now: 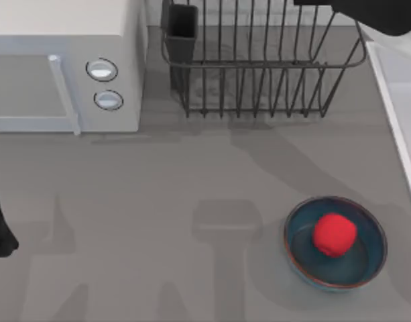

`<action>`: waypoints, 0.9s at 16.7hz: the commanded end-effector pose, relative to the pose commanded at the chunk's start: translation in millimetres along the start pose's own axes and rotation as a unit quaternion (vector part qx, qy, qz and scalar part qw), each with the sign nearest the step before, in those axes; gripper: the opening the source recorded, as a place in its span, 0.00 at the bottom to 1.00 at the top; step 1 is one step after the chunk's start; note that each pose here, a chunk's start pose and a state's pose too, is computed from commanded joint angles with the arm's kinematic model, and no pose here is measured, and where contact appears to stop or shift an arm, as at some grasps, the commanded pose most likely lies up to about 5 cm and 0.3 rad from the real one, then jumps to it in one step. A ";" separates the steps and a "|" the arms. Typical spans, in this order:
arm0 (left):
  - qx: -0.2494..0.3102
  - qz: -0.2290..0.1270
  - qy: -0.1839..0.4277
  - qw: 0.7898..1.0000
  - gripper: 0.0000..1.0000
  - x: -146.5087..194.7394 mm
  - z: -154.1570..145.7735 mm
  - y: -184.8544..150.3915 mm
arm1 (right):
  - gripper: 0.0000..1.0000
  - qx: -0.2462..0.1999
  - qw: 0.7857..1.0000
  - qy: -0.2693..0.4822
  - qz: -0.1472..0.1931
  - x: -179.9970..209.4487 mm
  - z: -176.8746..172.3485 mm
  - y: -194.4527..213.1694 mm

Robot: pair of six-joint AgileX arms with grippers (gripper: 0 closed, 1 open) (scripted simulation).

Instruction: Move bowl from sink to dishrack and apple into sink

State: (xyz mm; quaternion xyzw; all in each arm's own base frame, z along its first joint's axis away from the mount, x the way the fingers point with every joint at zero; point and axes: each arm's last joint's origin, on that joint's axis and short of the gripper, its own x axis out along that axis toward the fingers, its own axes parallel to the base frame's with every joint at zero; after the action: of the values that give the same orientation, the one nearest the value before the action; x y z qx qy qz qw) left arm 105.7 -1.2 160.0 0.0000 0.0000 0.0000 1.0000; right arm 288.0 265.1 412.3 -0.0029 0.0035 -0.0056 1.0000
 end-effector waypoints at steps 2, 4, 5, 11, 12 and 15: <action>0.000 0.000 0.000 1.000 1.00 0.0 0.0 0.0 | 0.00 -0.003 1.000 0.002 -0.001 12.5 -17.0 5.9; 0.000 0.000 0.000 1.000 1.00 0.0 0.0 0.0 | 0.00 -0.003 1.000 0.003 -0.001 29.9 -43.2 12.7; 0.000 0.000 0.000 1.000 1.00 0.0 0.0 0.0 | 0.00 -0.002 1.000 0.002 0.000 39.3 -58.6 15.2; 0.000 0.000 0.000 1.000 1.00 0.0 0.0 0.0 | 0.00 0.009 1.000 -0.010 0.001 86.1 -158.7 10.1; 0.000 0.000 0.000 1.000 1.00 0.0 0.0 0.0 | 0.00 0.007 1.000 -0.008 0.001 90.2 -171.9 6.7; 0.000 0.000 0.000 1.000 1.00 0.0 0.0 0.0 | 0.00 0.003 1.000 -0.004 0.001 95.7 -192.5 -0.5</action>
State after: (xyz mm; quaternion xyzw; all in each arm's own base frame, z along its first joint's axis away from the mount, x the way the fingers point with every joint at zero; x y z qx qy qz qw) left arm 105.7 -1.2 160.0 0.0000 0.0000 0.0000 1.0000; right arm 382.3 262.4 219.2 0.0001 -0.0001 -0.0050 1.0000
